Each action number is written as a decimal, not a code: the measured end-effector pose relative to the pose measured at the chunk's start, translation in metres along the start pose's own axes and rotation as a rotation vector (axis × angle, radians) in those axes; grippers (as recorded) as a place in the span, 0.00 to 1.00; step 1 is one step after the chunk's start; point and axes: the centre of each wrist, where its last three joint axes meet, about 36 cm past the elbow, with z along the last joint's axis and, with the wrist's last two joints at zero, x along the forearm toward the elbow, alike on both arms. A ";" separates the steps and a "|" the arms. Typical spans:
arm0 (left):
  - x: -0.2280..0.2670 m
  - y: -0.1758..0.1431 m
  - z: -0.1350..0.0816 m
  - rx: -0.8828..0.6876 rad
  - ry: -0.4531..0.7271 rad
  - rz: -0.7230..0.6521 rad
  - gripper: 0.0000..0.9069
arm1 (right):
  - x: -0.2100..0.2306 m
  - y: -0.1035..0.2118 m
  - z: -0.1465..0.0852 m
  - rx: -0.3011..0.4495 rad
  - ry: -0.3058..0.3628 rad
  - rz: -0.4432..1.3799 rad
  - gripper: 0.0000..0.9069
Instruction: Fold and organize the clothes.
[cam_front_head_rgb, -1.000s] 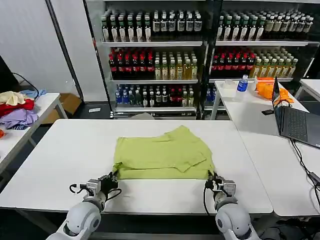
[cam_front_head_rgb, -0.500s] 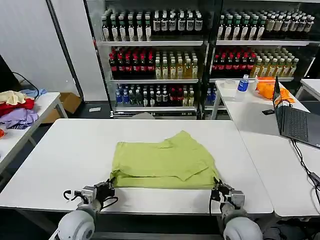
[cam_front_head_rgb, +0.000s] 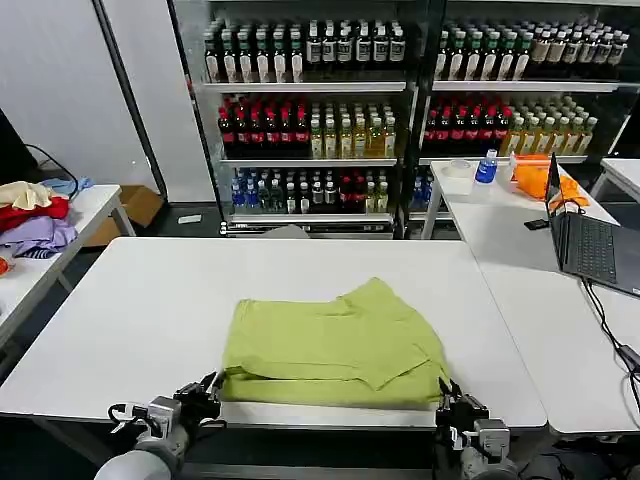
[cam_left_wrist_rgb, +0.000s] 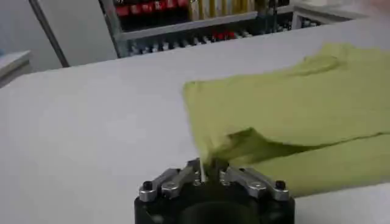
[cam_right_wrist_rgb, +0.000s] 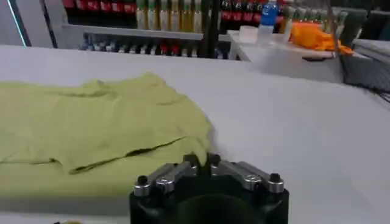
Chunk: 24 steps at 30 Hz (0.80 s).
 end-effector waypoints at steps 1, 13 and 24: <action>0.002 0.001 -0.002 -0.003 -0.006 -0.004 1.00 | 0.001 -0.002 -0.002 0.003 -0.008 0.004 1.00; -0.004 0.023 -0.033 0.018 -0.082 -0.054 1.00 | -0.041 -0.008 -0.031 -0.007 -0.088 0.009 1.00; -0.081 0.032 -0.070 0.064 -0.095 -0.055 1.00 | -0.154 0.007 -0.068 -0.048 -0.089 -0.014 1.00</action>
